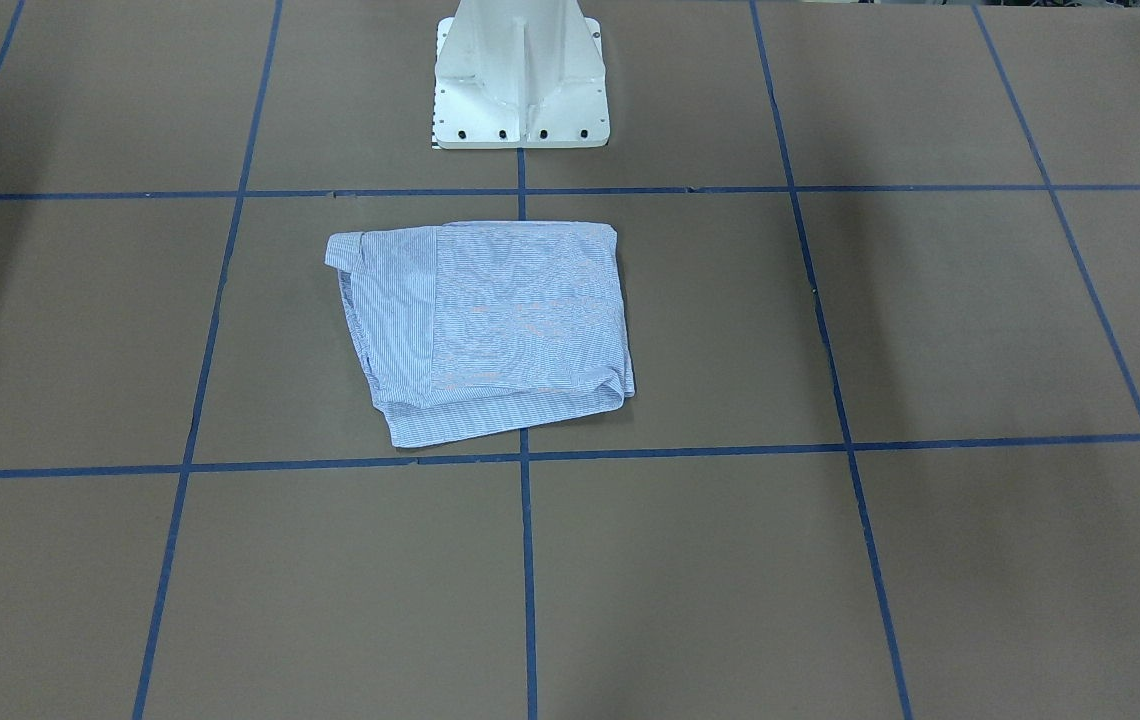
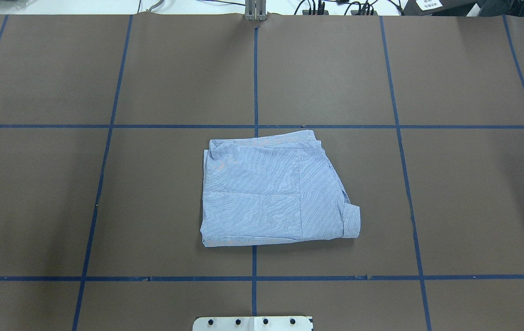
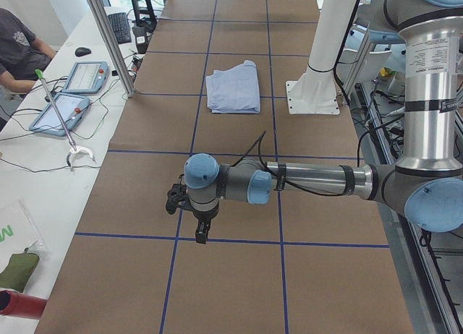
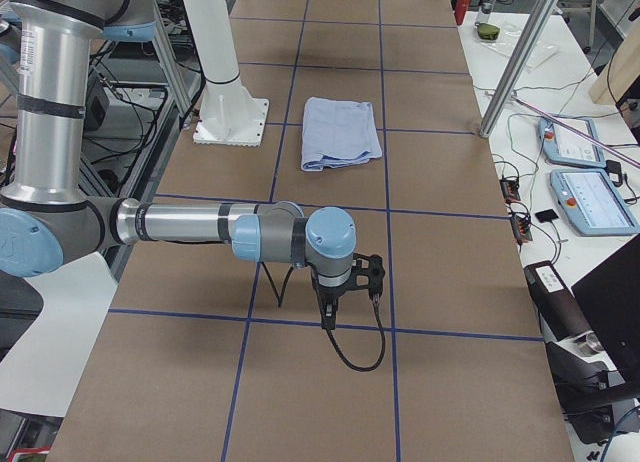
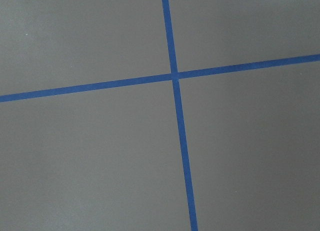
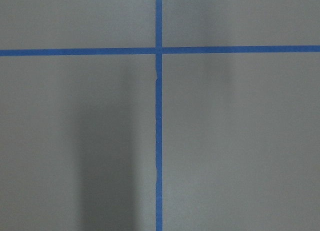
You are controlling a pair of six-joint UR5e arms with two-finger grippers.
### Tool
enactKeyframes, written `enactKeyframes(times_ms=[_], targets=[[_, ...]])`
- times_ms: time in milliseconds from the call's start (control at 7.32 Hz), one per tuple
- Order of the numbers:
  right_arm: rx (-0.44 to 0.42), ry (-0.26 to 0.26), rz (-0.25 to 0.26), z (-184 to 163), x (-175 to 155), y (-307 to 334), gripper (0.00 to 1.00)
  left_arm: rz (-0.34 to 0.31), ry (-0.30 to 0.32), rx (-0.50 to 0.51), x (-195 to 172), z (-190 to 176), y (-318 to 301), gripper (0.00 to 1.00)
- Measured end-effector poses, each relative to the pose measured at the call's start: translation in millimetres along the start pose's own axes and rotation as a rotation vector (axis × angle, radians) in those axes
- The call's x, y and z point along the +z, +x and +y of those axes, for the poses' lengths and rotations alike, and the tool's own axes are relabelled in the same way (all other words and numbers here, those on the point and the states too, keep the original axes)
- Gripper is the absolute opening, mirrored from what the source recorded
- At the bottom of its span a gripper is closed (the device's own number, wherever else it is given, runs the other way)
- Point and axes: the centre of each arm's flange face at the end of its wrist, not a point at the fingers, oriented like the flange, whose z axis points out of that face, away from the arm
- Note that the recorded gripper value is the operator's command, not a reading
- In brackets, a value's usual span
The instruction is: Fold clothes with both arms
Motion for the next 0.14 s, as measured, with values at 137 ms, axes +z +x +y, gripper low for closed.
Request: enactKeyframes(times_ms=[137], targets=[[0.001, 0.0, 0.0, 0.0, -0.1, -0.1, 1.0, 0.0, 0.0, 0.0, 0.0, 0.0, 0.0, 0.99]])
